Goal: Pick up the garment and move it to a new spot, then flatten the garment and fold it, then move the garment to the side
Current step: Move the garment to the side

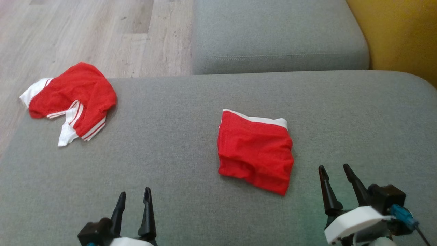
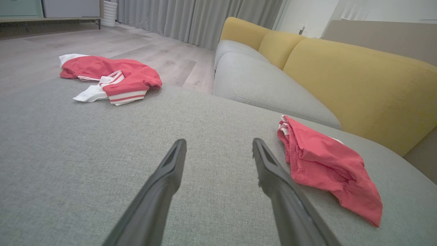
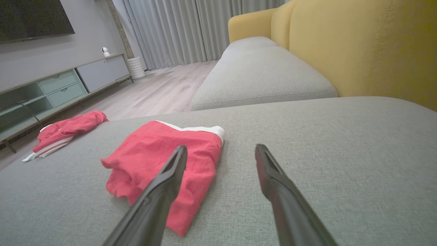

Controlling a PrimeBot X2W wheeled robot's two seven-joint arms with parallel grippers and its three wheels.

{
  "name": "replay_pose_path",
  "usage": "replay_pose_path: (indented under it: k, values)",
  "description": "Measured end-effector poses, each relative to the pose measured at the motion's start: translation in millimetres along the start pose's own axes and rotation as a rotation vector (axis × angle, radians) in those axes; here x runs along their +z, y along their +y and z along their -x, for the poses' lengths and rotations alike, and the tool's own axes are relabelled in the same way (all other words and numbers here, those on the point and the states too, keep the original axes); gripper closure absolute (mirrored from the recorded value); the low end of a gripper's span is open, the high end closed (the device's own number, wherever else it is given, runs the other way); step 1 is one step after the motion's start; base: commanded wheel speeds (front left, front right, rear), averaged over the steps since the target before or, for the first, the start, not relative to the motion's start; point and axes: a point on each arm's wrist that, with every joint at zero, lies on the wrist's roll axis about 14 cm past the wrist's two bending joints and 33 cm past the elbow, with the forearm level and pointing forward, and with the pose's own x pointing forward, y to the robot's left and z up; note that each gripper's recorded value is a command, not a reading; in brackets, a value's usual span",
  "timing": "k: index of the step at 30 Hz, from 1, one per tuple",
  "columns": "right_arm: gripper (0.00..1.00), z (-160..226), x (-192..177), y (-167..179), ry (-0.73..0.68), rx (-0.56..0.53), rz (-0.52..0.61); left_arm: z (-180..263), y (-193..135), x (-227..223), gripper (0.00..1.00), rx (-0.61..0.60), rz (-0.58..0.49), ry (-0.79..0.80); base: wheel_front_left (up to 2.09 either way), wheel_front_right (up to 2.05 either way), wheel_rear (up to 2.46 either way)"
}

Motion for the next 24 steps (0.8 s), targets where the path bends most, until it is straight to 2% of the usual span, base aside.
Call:
replay_pose_path:
  k: [6,11,14,19,20,24]
  values:
    - [0.00,-10,-7,1,0.045,0.010,0.011,0,5,-4,0.00,0.018,0.007,0.015,0.00,0.00,0.00]
    - [0.00,-45,18,-1,0.034,0.013,0.050,0,12,-6,0.00,0.041,0.004,0.022,0.00,0.00,0.00]
    - [0.00,-67,20,-2,0.084,0.015,0.075,-1,16,-4,0.00,0.056,0.007,0.017,0.00,0.00,0.00]
    - [0.00,-92,-12,-2,0.241,0.018,0.096,-9,23,2,0.00,0.085,0.012,0.003,0.00,0.00,0.00]
    - [0.00,-100,-29,-6,0.306,0.007,0.086,-11,26,2,0.00,0.098,0.021,0.002,0.00,0.00,0.00]
    - [0.00,-114,-61,0,0.418,0.022,0.062,-10,42,-3,0.00,0.153,0.025,0.018,0.00,0.00,0.00]
